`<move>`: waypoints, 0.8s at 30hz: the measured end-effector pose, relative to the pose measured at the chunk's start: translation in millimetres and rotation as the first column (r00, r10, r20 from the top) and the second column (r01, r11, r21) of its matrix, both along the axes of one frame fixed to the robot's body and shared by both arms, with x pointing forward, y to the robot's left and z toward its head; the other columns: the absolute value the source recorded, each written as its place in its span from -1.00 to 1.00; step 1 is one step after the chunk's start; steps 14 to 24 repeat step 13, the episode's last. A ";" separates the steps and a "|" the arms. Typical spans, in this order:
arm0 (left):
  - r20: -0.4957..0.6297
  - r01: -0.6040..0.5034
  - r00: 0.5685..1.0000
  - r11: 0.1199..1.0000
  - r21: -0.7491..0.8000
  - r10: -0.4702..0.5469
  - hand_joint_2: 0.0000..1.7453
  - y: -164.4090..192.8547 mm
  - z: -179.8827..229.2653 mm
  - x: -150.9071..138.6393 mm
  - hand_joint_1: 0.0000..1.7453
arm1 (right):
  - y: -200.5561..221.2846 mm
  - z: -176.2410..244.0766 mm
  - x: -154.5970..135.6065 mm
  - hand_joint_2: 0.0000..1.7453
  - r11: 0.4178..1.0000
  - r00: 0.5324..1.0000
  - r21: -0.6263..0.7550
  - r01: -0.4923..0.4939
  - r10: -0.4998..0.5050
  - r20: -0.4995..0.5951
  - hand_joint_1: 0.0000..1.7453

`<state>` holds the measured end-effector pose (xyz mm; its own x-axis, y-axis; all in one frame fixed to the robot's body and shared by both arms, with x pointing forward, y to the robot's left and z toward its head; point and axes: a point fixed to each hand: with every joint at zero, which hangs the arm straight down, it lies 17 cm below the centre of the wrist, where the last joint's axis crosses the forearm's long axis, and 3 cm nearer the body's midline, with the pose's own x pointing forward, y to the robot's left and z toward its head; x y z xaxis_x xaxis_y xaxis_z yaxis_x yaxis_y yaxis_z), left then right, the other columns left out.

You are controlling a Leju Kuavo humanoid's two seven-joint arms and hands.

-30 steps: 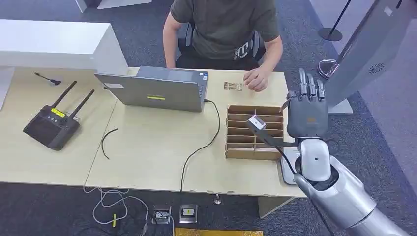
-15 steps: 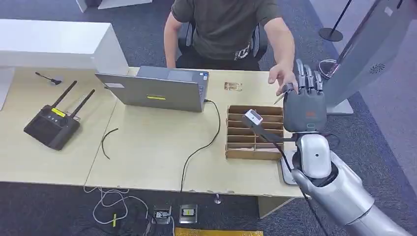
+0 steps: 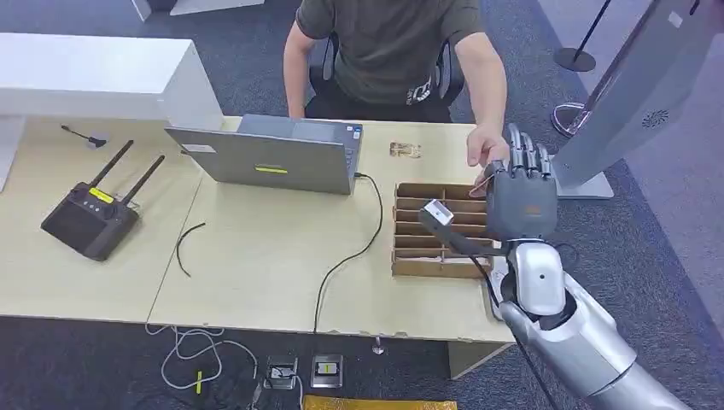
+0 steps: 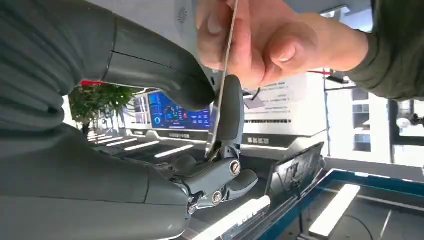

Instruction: Pass the card to the sensor for recognition and then transmit it.

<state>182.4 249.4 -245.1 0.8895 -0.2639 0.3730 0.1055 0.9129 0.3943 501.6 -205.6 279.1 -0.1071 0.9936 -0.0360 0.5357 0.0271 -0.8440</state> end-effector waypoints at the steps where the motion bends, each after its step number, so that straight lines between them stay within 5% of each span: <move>1: 0.000 0.001 1.000 1.000 -0.001 -0.001 -1.00 -0.1 0.0 0.0 -1.00 | -1.1 -1.0 -0.2 1.00 1.000 1.000 -0.001 0.004 -0.004 -0.001 1.00; 2: 0.000 0.001 1.000 1.000 -0.001 -0.001 -1.00 -0.2 0.0 0.1 -1.00 | -2.3 -2.0 -0.4 1.00 1.000 1.000 -0.001 0.007 -0.007 -0.003 0.76; 3: 0.000 0.001 1.000 1.000 -0.001 -0.001 -1.00 -0.2 0.0 0.1 -1.00 | -3.6 -2.5 -0.2 1.00 1.000 1.000 0.001 0.011 -0.011 -0.004 -1.00; 4: 0.000 0.001 1.000 1.000 -0.001 -0.001 -1.00 -0.2 0.0 0.1 -1.00 | -3.9 -2.9 -0.2 1.00 1.000 1.000 0.000 0.012 -0.012 -0.005 -1.00; 5: 0.000 0.002 1.000 1.000 -0.001 -0.002 -1.00 -0.4 0.0 0.1 -1.00 | -4.1 -3.6 -0.4 -1.00 1.000 1.000 -0.003 0.014 -0.014 -0.005 -1.00; 24: 0.003 0.021 1.000 1.000 0.010 -0.021 -1.00 1.0 1.0 3.5 -1.00 | -19.8 -12.9 -1.5 -1.00 0.995 0.997 -0.057 0.081 -0.082 -0.007 -1.00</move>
